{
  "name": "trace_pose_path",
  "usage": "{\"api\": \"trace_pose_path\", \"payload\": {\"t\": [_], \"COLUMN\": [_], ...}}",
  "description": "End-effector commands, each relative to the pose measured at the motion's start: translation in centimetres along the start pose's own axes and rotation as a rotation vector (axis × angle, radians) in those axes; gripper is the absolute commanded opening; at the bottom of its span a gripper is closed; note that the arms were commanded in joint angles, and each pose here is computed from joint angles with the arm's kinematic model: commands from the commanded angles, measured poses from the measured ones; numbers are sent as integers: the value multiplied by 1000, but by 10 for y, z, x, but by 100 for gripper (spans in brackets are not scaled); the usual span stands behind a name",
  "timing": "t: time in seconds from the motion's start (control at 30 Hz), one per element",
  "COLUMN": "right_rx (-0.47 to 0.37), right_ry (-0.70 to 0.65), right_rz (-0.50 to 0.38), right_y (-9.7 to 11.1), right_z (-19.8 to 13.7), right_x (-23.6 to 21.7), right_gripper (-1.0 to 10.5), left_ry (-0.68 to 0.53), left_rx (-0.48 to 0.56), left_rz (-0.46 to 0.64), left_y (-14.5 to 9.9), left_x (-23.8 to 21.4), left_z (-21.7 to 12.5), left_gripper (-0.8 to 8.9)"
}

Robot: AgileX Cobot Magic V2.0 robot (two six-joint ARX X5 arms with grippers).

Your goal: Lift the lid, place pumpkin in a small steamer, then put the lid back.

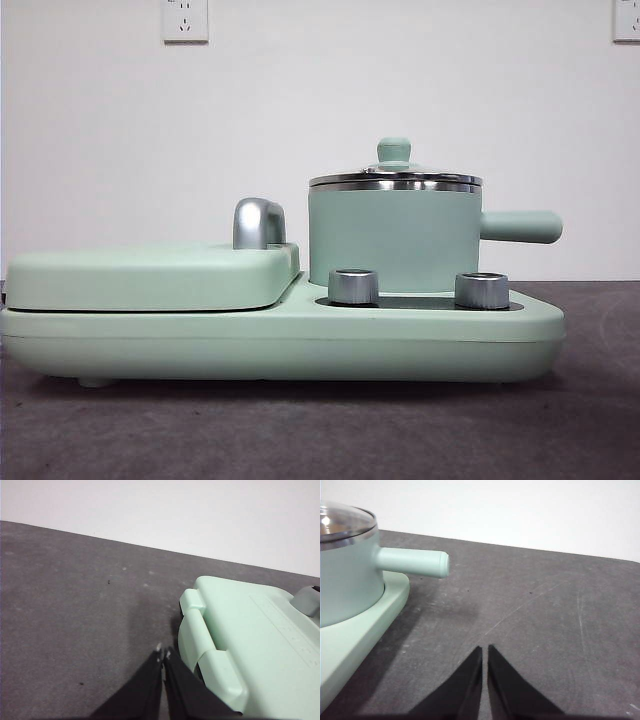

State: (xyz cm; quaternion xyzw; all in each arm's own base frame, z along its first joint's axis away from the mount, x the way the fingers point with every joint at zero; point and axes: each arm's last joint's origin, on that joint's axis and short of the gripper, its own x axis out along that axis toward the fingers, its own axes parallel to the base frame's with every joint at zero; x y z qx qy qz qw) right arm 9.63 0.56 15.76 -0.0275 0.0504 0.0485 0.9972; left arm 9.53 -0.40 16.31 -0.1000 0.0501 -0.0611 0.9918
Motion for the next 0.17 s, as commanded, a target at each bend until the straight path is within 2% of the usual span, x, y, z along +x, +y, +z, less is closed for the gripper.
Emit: {"api": "trace_pose_path", "payload": {"t": [0.03,0.17], "right_rx": [-2,-2], "right_ry": [-7,-7], "right_rz": [0,0], "right_y": [0,0], "right_z": [-1,-1], "right_x": [0,0], "right_gripper": [15,15], "left_ry": [5,5], "left_rx": [-1,-1], "left_rz": [8,8], "left_y": [2,2], "left_x": [1,1], "left_z": [-5,-5], "left_gripper": [7,7]}}
